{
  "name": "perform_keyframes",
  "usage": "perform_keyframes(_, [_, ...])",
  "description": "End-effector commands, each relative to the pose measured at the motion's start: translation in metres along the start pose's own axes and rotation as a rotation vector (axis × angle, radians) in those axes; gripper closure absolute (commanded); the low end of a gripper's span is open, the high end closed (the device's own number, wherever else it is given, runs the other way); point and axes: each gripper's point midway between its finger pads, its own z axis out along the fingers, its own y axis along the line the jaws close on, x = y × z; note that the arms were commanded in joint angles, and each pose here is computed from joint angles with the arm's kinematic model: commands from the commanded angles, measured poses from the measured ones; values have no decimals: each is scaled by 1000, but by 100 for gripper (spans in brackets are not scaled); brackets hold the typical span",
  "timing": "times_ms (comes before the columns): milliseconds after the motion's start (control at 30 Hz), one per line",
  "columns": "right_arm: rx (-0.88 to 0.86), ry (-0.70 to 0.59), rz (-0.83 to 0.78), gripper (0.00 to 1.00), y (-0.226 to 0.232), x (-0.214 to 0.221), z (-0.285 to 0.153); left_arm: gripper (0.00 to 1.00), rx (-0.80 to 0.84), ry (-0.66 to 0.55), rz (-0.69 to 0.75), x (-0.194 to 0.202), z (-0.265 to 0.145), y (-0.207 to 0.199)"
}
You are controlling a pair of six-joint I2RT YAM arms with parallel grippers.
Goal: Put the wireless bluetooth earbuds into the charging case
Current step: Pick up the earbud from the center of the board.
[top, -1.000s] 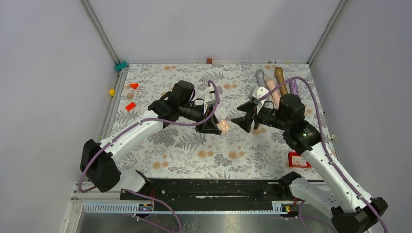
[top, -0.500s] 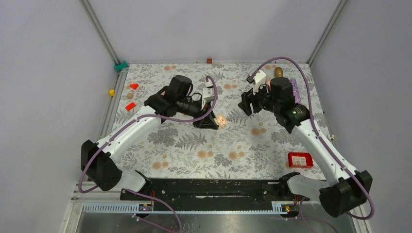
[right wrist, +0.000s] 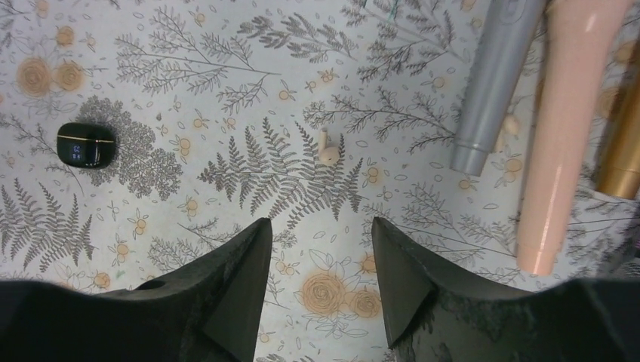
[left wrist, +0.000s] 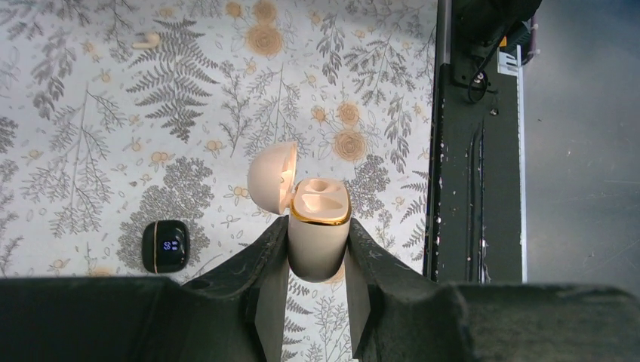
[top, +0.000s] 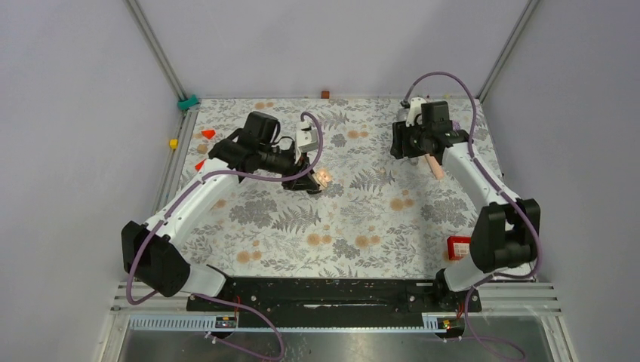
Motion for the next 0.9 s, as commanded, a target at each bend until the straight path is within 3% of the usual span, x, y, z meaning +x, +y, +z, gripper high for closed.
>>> perform_keyframes(0, [-32, 98, 86, 43, 5, 8, 18, 100, 0, -34, 44, -5, -2, -3])
perform_keyframes(200, [-5, 316, 260, 46, 3, 43, 56, 100, -32, -82, 57, -5, -3, -4])
perform_keyframes(367, [7, 418, 365, 50, 4, 62, 78, 100, -48, -87, 69, -2, -6, -8])
perform_keyframes(567, [-8, 497, 457, 59, 10, 77, 99, 100, -50, -91, 80, 0, -6, -9])
perform_keyframes(867, [7, 523, 502, 58, 7, 81, 119, 100, -39, -104, 97, 1, -7, -14])
